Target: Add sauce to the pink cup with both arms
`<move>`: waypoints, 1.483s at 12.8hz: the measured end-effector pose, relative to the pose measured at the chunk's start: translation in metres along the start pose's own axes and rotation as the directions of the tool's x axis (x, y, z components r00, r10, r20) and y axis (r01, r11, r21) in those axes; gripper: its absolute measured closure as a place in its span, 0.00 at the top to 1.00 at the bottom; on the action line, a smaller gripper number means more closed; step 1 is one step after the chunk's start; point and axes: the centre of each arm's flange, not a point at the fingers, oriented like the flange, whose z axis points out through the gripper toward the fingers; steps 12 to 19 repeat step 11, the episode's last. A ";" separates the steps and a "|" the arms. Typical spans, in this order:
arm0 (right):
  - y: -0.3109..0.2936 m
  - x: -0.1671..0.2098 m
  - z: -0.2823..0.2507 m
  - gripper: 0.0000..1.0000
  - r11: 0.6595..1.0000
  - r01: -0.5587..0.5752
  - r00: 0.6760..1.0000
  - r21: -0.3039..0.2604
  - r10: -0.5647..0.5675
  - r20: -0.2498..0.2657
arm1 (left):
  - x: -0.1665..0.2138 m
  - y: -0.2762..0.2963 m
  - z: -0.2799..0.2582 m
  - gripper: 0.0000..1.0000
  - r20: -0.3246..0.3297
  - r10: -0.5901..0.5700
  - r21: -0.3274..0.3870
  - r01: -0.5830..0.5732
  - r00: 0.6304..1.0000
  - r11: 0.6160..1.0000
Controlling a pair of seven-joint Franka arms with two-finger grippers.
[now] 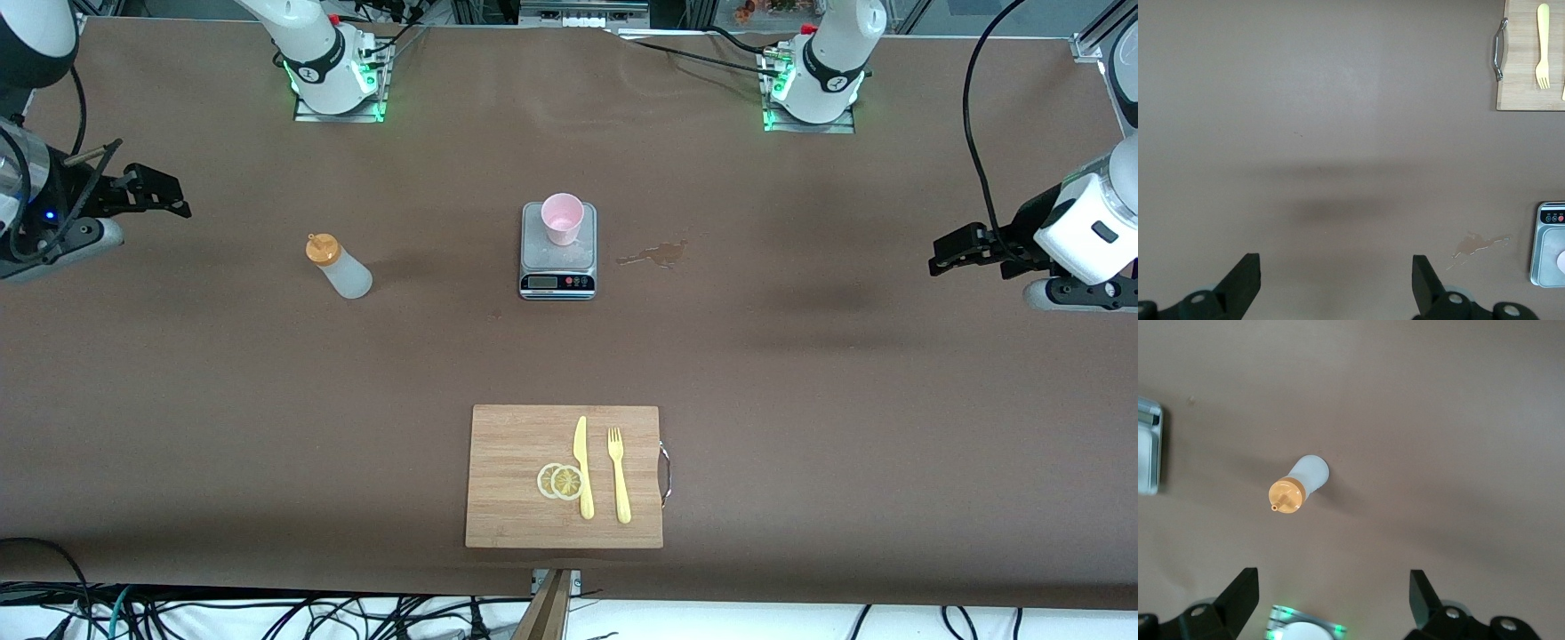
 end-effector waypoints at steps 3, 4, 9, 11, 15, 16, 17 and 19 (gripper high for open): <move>-0.014 -0.003 -0.002 1.00 0.965 -0.261 0.965 -0.007 0.261 -0.005 | 0.000 0.000 0.000 1.00 0.000 0.000 0.000 0.000 1.000 1.000; -0.014 -0.003 -0.001 1.00 0.955 -0.295 0.955 -0.013 0.295 -0.004 | 0.000 0.000 0.000 1.00 0.000 0.001 0.000 -0.001 1.000 1.000; 0.012 -0.002 0.000 1.00 0.935 -0.354 0.934 -0.015 0.353 -0.062 | 0.000 0.001 -0.001 1.00 -0.002 0.002 0.000 -0.002 1.000 1.000; 0.012 -0.006 -0.006 1.00 0.935 -0.354 0.933 -0.013 0.353 -0.072 | 0.001 0.002 -0.002 1.00 -0.004 0.003 0.000 -0.003 1.000 1.000; 0.012 -0.006 -0.006 1.00 0.935 -0.354 0.933 -0.013 0.353 -0.072 | 0.001 0.002 -0.002 1.00 -0.004 0.003 0.000 -0.003 1.000 1.000; 0.012 -0.006 -0.006 1.00 0.935 -0.354 0.933 -0.013 0.353 -0.072 | 0.001 0.002 -0.002 1.00 -0.004 0.003 0.000 -0.003 1.000 1.000; 0.012 -0.006 -0.006 1.00 0.935 -0.354 0.933 -0.013 0.353 -0.072 | 0.001 0.002 -0.002 1.00 -0.004 0.003 0.000 -0.003 1.000 1.000; 0.012 -0.006 -0.006 1.00 0.935 -0.354 0.933 -0.013 0.353 -0.072 | 0.001 0.002 -0.002 1.00 -0.004 0.003 0.000 -0.003 1.000 1.000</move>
